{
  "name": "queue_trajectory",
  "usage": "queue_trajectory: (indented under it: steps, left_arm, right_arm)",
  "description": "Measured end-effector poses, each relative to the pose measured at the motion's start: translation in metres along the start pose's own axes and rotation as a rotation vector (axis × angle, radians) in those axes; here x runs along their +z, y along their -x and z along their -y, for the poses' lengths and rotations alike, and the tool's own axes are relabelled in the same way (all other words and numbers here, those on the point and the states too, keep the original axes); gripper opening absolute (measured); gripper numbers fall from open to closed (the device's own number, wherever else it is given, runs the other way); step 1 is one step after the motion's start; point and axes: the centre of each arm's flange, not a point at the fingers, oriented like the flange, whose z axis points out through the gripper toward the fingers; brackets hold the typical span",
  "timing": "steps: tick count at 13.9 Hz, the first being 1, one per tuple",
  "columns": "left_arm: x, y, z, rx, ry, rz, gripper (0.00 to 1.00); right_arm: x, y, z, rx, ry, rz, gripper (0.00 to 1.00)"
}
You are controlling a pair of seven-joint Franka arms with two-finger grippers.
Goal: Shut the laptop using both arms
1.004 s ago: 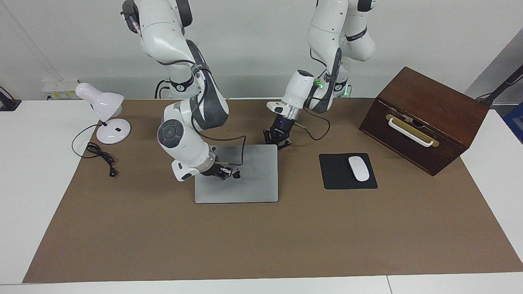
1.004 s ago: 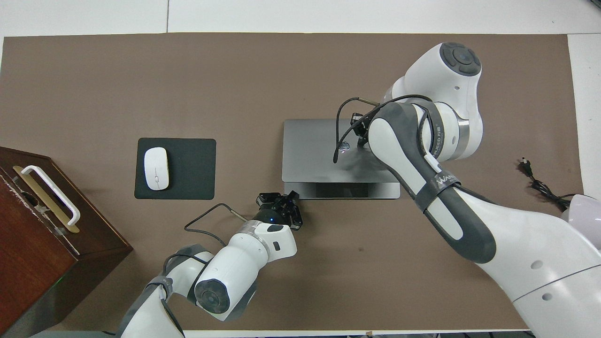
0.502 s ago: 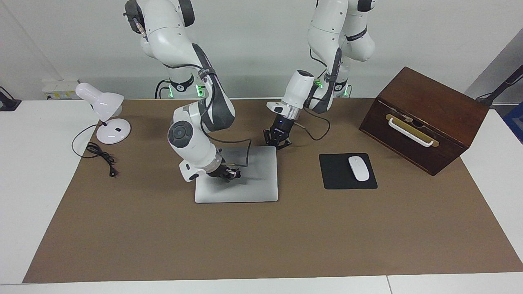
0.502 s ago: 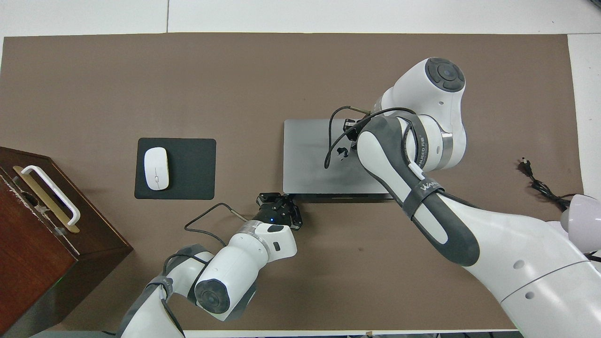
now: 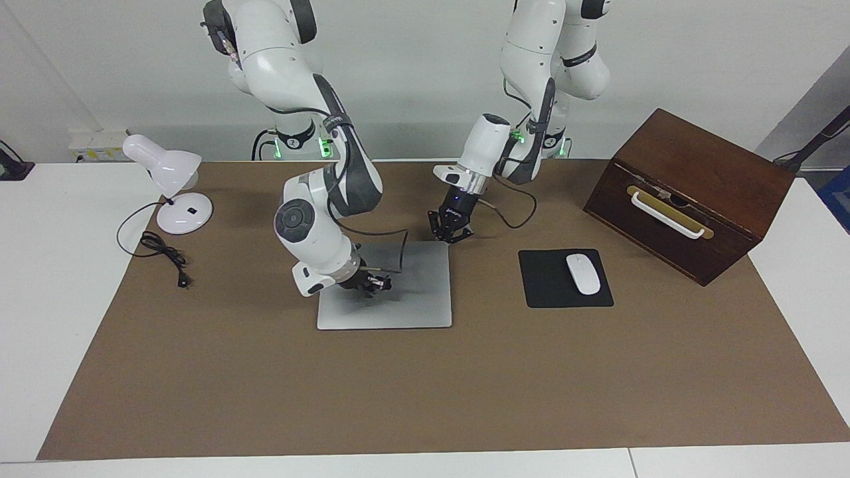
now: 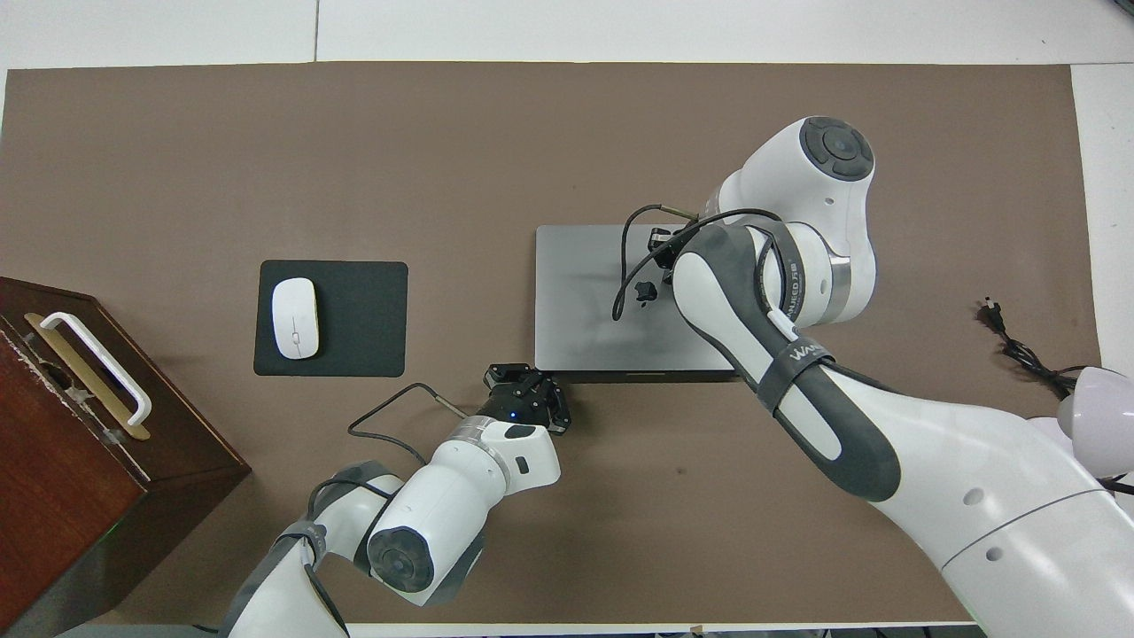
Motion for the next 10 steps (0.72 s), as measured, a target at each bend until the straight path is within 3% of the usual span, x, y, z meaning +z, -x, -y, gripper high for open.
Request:
queue_trajectory:
  steps: [6,8,10]
  left_arm:
    - [0.000,0.000,0.000,0.000,0.000,0.000,0.01]
    - [0.000,0.000,0.000,0.000,0.000,0.000,0.01]
    - [0.000,0.000,0.000,0.000,0.000,0.000,0.01]
  right_arm:
    - [0.000,-0.001,0.000,0.002,-0.004,-0.009,0.01]
    - [-0.009,-0.006,0.001,0.004,-0.019,-0.037,0.01]
    - [-0.037,-0.021,-0.002,-0.002,-0.032,-0.107,0.01]
